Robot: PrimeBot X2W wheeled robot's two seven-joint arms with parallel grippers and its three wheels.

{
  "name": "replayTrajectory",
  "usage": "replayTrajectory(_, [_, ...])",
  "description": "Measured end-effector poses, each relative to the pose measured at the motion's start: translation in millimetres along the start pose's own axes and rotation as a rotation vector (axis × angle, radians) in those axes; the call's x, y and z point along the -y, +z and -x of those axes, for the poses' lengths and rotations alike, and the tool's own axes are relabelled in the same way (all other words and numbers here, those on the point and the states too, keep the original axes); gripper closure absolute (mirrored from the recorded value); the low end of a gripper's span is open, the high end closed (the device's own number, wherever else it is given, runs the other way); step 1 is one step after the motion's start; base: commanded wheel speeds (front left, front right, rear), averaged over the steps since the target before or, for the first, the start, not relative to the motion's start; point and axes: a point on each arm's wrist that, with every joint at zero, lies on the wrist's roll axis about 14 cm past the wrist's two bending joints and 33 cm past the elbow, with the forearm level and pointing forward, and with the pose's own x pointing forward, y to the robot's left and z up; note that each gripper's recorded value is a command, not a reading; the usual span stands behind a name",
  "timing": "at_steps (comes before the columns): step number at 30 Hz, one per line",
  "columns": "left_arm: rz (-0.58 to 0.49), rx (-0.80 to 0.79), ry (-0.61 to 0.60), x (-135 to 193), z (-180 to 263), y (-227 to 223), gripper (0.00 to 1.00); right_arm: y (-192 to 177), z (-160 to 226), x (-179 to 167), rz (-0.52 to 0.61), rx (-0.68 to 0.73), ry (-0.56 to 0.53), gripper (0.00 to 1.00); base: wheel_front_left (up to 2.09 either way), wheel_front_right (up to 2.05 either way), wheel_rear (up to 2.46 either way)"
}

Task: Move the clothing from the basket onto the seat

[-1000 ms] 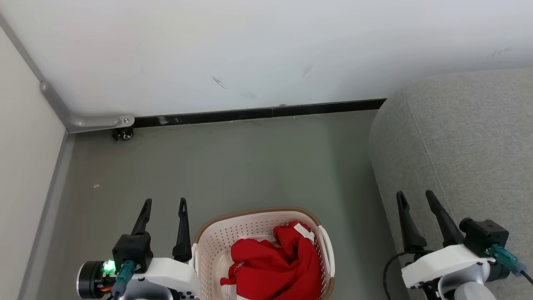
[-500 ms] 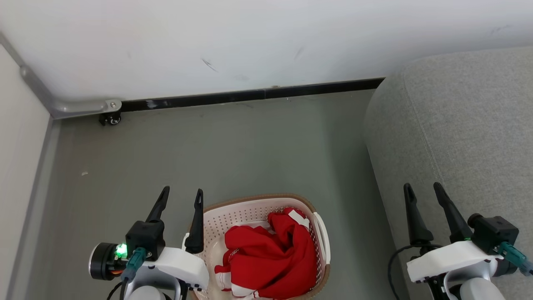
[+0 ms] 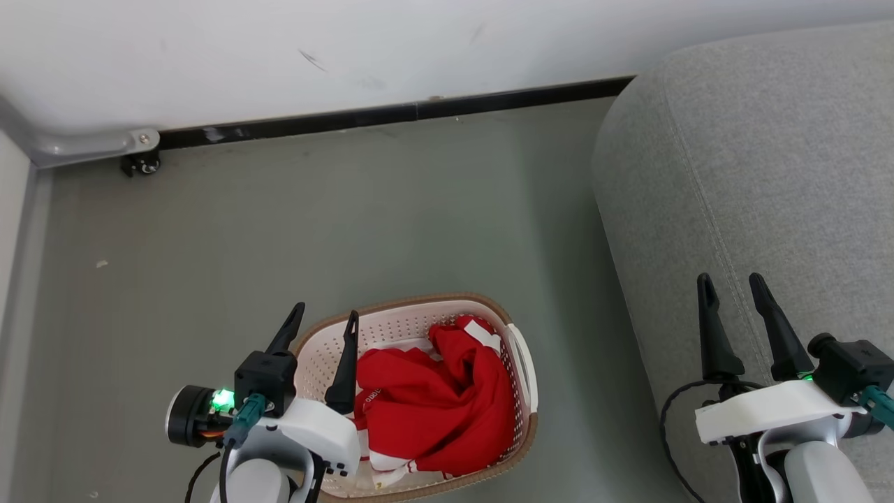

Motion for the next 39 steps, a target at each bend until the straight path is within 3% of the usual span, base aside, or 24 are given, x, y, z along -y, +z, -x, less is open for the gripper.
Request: replayTrajectory(39, [-0.035,-0.302,-0.196,47,-48,-113,0.0,-10,-30,48,0.026,-0.009,-0.133,0.0,0.0,0.0,0.0])
